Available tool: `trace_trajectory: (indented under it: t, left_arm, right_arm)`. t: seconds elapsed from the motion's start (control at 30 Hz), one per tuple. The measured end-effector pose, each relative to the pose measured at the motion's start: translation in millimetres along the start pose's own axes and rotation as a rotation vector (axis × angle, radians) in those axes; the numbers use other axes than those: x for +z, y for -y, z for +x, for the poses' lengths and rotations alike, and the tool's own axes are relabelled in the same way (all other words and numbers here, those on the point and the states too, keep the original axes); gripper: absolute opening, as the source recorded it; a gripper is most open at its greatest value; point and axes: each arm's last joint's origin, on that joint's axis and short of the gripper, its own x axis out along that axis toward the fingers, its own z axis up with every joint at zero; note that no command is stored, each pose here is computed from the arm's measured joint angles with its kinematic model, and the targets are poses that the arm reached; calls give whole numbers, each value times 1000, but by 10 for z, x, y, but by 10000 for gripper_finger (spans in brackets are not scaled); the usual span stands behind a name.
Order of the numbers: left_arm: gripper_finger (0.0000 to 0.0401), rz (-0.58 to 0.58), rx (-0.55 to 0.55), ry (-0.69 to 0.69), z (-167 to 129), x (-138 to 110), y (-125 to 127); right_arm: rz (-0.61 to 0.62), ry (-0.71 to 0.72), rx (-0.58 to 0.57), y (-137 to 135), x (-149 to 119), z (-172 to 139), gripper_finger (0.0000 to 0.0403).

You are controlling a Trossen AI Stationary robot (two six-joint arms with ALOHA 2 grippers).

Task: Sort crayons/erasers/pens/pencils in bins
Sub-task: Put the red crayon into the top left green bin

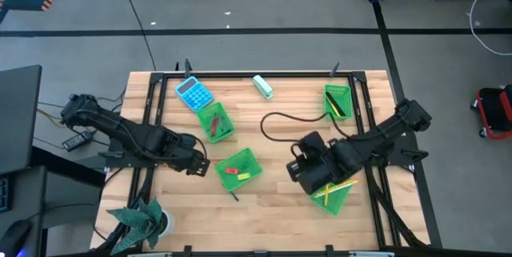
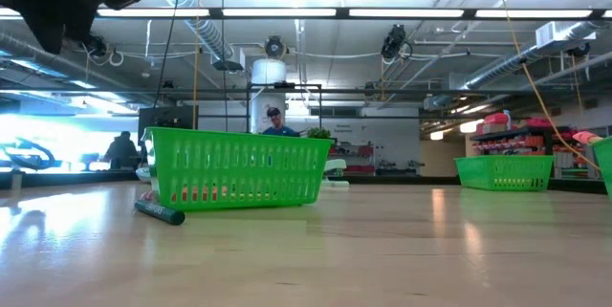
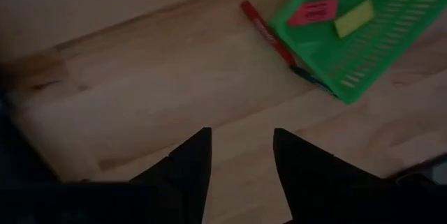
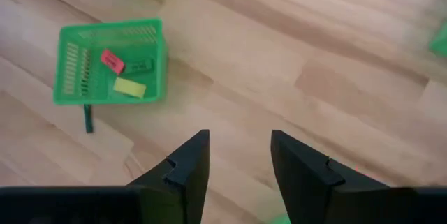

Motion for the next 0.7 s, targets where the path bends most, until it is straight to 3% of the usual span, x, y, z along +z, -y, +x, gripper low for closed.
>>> trace_trajectory:
  t: [0.13,0.5,0.7]
  left_arm:
    - [164,-34,-14,-3,12,-13,10]
    - [144,-398,-80,139,8,31,39]
    - [145,-494,-53,196,15,117,5]
  right_arm:
    - [-65,10,18,-30,192,-40,158]
    - [-268,46,159,-67,837,-388,158]
    - [-391,16,234,-5,1129,-508,158]
